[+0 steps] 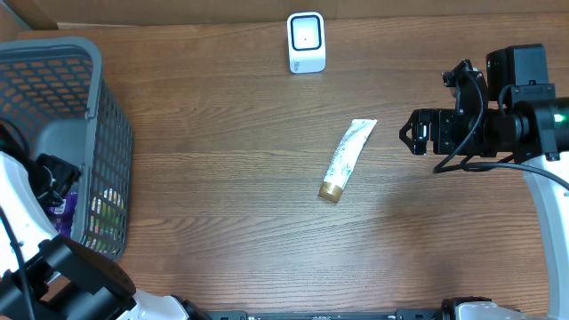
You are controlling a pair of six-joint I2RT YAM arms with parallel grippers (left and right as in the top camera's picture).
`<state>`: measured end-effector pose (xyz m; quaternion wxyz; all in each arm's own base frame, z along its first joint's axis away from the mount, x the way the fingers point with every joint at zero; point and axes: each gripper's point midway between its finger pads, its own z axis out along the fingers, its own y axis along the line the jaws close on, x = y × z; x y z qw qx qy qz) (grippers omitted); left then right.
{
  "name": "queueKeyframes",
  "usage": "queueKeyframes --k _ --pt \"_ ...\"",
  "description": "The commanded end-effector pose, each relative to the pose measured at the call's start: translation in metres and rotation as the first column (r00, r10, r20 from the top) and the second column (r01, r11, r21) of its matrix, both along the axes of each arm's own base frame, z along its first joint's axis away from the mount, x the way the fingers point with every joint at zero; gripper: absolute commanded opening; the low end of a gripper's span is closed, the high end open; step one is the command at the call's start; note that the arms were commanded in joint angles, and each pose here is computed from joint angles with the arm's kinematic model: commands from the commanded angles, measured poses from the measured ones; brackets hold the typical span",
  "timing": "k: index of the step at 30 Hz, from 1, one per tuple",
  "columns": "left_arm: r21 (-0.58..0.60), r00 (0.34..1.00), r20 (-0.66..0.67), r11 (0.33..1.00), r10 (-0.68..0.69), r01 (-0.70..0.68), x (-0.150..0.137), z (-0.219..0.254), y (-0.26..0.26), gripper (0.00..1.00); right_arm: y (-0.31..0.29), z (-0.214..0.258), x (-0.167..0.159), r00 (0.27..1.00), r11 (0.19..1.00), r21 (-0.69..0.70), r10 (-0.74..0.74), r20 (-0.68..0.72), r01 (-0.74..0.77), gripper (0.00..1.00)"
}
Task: Scan the item barcode
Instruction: 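Reach the left gripper into the basket and grasp the purple pad pack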
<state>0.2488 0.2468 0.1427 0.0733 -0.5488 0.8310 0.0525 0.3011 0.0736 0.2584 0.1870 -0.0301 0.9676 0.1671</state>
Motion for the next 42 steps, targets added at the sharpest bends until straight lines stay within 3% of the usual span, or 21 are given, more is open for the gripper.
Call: queueKeyframes --k 1,5,11,13,27,28,29,32,34,42 --pt "0.053 1.0 0.006 0.998 0.028 -0.029 0.0 -0.005 0.012 0.72 0.001 0.009 0.003 0.999 1.0 -0.004 0.01 0.034 -0.01 1.0" --pt "0.149 0.998 0.018 0.987 0.054 -0.056 0.002 -0.002 0.036 0.79 0.001 0.009 0.003 0.999 1.0 -0.004 0.01 0.034 -0.01 1.0" --pt "0.177 0.988 -0.003 0.973 0.152 -0.149 -0.007 -0.012 0.053 0.84 0.001 0.009 0.003 0.999 1.0 -0.004 0.01 0.034 -0.01 1.0" --pt "0.183 0.984 -0.007 0.968 0.179 -0.174 -0.006 -0.019 0.059 0.93 0.001 0.009 0.003 0.999 1.0 -0.004 0.01 0.035 -0.01 1.0" --pt "0.108 0.986 -0.108 0.988 0.125 -0.114 0.007 -0.095 0.07 0.93 0.001 0.009 0.003 0.999 1.0 -0.004 0.01 0.037 -0.01 1.0" --pt "0.103 0.986 -0.115 0.988 0.125 -0.113 0.007 -0.099 0.07 0.9 0.001 0.009 0.003 0.999 1.0 -0.004 0.01 0.037 -0.01 1.0" --pt "0.1 0.985 -0.119 0.989 0.124 -0.113 0.006 -0.1 0.069 0.8 0.001 0.009 0.003 0.999 1.0 -0.004 0.01 0.037 -0.01 1.0" --pt "0.094 0.984 -0.126 0.989 0.123 -0.112 0.005 -0.102 0.068 0.27 0.001 0.009 0.003 0.999 1.0 -0.004 0.01 0.036 -0.01 1.0" --pt "0.094 0.984 -0.126 0.989 0.123 -0.112 0.006 -0.102 0.068 0.07 0.001 0.009 0.004 0.999 1.0 -0.004 0.01 0.037 -0.01 1.0" --pt "0.032 0.991 -0.08 0.994 0.108 -0.106 0.018 -0.088 0.062 0.04 0.001 0.009 0.004 0.999 1.0 -0.004 0.01 0.037 -0.01 1.0"
